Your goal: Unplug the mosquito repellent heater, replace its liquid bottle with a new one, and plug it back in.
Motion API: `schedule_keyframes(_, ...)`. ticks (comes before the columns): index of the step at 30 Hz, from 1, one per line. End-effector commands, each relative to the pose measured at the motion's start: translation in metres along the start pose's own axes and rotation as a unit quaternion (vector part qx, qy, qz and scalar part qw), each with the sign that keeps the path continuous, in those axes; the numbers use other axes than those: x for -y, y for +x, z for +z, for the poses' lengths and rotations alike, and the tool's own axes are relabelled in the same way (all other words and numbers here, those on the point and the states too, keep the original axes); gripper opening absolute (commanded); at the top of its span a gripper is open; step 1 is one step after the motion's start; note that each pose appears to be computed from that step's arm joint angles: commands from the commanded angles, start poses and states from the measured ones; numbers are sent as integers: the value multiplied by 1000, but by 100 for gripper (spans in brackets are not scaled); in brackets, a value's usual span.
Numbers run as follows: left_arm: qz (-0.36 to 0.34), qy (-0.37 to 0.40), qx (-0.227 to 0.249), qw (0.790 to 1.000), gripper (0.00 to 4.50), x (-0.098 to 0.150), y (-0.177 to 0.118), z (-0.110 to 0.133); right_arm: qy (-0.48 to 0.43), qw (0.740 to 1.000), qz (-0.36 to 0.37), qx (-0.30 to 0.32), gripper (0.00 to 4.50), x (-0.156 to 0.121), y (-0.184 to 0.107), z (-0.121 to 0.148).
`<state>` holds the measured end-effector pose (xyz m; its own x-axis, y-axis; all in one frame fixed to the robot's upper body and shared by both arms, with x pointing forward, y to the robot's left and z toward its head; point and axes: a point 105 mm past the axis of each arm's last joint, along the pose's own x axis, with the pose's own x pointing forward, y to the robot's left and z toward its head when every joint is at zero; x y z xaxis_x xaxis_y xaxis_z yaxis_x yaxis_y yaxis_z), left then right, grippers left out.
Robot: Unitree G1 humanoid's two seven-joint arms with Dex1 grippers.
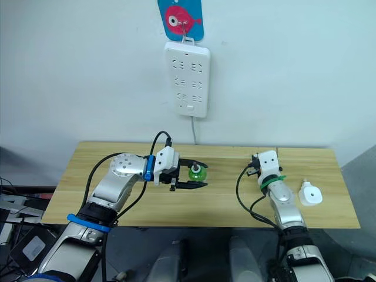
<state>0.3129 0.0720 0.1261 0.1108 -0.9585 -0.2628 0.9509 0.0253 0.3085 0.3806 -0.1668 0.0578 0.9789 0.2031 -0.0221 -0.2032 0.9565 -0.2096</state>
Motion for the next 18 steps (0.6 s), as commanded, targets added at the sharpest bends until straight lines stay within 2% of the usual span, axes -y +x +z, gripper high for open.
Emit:
schedule_keyframes(1, 7, 19, 15, 1000, 227, -2, -4, 13, 2, 1000, -8, 7, 38, -1, -1, -4)
schedule_keyframes(6, 3, 15, 14, 1000, 227, 0, -4, 14, 29, 999, -17, -12, 38, -3, -2, -18)
schedule_keyframes(12, 1, 15, 17, 1000, 227, -1, -2, 17, 26, 1000, -14, -10, 38, -4, 2, -17)
schedule_keyframes(13, 1, 15, 17, 1000, 227, -2, -1, 17, 27, 999, -16, -10, 110, -3, 3, -18)
schedule_keyframes(18, -3, 15, 19, 1000, 227, -3, 2, 17, 27, 1000, -6, 3, 273, -2, 6, -10)
